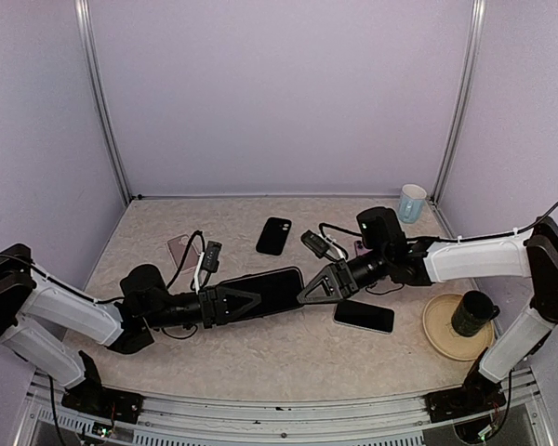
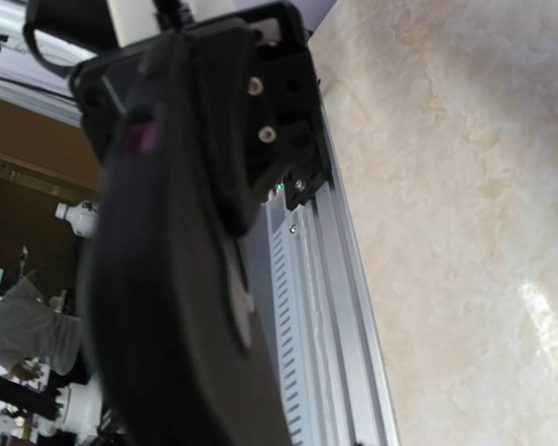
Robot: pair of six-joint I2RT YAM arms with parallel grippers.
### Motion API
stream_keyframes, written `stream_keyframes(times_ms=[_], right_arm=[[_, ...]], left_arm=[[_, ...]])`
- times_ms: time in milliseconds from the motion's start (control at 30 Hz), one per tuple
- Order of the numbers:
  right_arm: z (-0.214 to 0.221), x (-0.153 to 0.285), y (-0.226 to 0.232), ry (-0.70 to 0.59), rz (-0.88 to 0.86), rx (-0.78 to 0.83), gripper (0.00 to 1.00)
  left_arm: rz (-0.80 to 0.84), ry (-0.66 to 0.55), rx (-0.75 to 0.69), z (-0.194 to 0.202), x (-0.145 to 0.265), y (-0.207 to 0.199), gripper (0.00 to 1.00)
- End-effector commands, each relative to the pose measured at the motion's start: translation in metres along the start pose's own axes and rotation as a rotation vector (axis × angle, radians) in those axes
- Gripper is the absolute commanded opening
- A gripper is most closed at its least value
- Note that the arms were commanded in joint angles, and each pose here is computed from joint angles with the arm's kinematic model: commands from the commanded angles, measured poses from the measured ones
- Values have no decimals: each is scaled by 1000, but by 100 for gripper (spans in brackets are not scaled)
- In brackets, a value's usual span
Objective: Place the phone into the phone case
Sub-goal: Press the phone case onto the phone.
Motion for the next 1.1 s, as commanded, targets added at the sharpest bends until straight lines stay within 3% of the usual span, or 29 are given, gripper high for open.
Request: stream_keyframes(times_ms=[0, 267, 300, 367, 467, 533, 633, 700, 900, 1067], right_arm=[[4, -6, -2, 19, -16, -2, 27], [1, -7, -3, 14, -14, 0, 0], [1, -7, -3, 15, -8, 3, 0], [-1, -6, -5, 6, 28, 10, 0], [-2, -5, -4, 2, 46, 22, 0], [-3, -4, -3, -3, 50, 30, 0], [-3, -4, -3, -5, 65, 38, 0], [-4, -3, -3, -3, 82, 46, 0], [-5, 2, 0, 4, 163, 103, 37], [-7, 8, 6, -10, 187, 137, 44]], left_arm=[[63, -78, -85, -22, -4, -19, 0], [62, -52, -74, -20, -9, -16, 0], [53, -46, -71, -19, -10, -15, 1], [28, -35, -70, -18, -10, -12, 13], [15, -26, -69, -16, -9, -11, 15], [10, -21, -71, -15, -8, -10, 12], [2, -19, -68, -13, -6, -9, 0], [1, -20, -67, -13, -5, -9, 0], [3, -12, -58, -10, -4, -9, 0], [11, -1, -57, -9, -3, -9, 0]])
Point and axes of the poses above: each gripper's point midway between its finger pads, its own x axis back along the fingers, its own y axis along the line the jaws close on, z = x × y, the point moved 8 cm from there along x, back along the fingers
